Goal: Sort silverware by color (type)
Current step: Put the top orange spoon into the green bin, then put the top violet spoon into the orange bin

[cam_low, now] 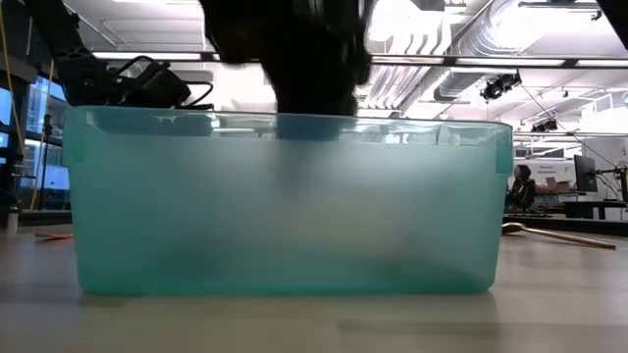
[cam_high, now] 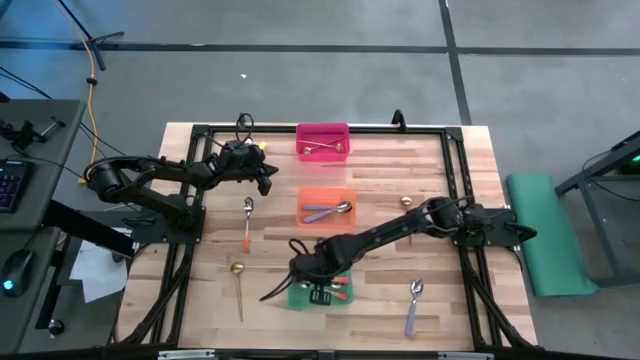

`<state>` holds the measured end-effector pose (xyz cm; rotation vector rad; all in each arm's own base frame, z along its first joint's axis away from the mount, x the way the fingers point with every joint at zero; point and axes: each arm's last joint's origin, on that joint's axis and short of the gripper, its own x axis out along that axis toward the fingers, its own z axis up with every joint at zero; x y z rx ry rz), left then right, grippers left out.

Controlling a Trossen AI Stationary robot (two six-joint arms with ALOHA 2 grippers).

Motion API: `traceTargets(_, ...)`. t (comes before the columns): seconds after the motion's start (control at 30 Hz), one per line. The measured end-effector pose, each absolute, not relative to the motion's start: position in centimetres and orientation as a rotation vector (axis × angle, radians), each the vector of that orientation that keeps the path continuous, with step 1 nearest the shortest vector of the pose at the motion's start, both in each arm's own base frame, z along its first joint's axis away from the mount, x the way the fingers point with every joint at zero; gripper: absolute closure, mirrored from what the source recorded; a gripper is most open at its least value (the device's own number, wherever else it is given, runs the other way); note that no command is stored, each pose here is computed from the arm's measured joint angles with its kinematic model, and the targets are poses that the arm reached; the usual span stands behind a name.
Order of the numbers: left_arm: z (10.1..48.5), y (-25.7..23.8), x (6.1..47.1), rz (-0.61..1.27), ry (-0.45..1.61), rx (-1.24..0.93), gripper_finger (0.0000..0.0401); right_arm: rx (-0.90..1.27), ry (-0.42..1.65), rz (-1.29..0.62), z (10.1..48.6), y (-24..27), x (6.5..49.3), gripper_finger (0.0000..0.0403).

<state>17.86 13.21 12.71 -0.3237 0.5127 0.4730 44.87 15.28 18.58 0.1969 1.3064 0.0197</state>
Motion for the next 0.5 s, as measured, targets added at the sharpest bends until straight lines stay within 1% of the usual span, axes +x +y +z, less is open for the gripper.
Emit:
traceTargets(0.13,12.7,13.2,17.9,0.471,0.514,-0.323,0.0401,0.233,1.329,-0.022,17.0,14.9,44.6,0.0393)
traceTargets(0.23,12.7,13.2,17.9,0.472,0.513,-0.325,0.0401,0.239,1.317,-0.02,16.9,14.9,44.7,0.0365)
traceTargets(0.33,12.7,13.2,17.9,0.473,0.513,-0.326,0.0396,0.226,1.301,-0.001,17.6,15.0,44.9,0.0327)
traceTargets(0.4,12.7,13.2,17.9,0.478,0.511,-0.336,0.0392,0.195,1.297,0.031,18.5,15.1,45.0,0.0309)
traceTargets(0.5,12.7,13.2,17.9,0.479,0.511,-0.34,0.0385,0.134,1.279,0.072,20.4,15.3,44.7,0.0307)
